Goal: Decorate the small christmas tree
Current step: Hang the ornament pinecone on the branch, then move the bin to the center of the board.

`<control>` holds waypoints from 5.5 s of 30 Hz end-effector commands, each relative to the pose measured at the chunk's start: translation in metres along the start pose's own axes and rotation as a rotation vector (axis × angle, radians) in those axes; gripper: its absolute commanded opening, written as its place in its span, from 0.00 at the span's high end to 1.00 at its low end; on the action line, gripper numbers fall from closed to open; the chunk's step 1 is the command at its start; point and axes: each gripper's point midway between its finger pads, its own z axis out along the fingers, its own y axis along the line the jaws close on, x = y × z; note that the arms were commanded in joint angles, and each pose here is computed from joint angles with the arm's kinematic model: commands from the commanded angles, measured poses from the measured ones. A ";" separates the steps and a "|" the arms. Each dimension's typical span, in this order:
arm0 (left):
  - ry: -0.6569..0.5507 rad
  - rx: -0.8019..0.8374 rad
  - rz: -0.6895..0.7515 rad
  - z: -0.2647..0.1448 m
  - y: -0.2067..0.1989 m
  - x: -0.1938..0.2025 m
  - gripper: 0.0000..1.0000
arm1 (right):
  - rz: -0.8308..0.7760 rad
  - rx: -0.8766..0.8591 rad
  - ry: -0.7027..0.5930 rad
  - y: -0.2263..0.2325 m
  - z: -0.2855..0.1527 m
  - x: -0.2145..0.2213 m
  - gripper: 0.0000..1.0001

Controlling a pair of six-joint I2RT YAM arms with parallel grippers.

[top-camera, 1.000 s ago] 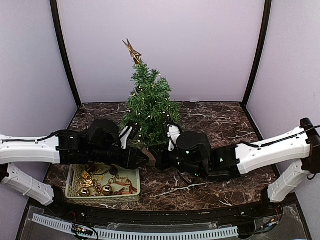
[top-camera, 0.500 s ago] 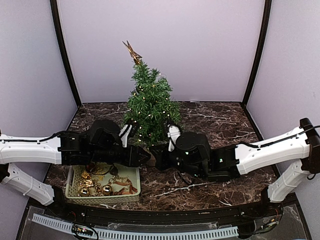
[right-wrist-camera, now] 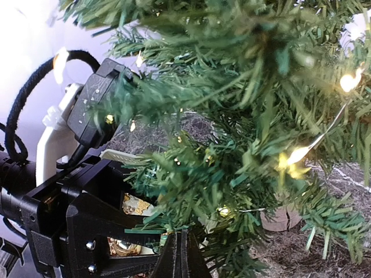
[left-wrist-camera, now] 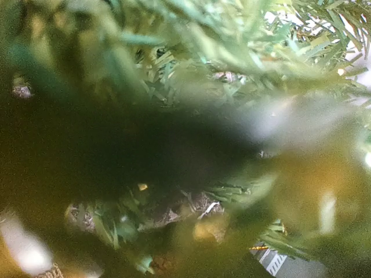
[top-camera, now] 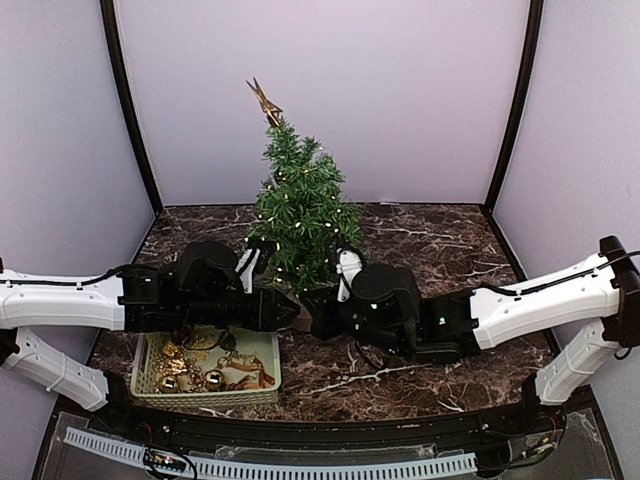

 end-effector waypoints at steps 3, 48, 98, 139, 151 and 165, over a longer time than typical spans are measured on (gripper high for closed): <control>0.013 0.000 -0.031 0.005 0.008 0.006 0.52 | 0.037 0.007 -0.047 0.002 -0.005 -0.013 1.00; 0.116 0.100 0.094 -0.062 0.003 0.029 0.32 | 0.020 -0.223 -0.111 0.015 -0.073 -0.042 0.43; 0.079 0.298 -0.291 0.091 0.120 -0.034 0.52 | 0.434 -0.156 0.192 -0.146 0.095 0.034 0.44; 0.073 0.447 -0.156 0.190 0.082 -0.079 0.69 | 0.558 0.004 0.065 -0.188 0.094 0.041 0.68; -0.119 0.309 -0.119 0.134 0.125 -0.134 0.63 | 0.528 0.105 -0.034 -0.201 0.036 0.016 0.55; -0.259 -0.073 -0.243 0.002 0.198 -0.105 0.48 | 0.452 0.215 -0.094 -0.185 -0.034 0.002 0.28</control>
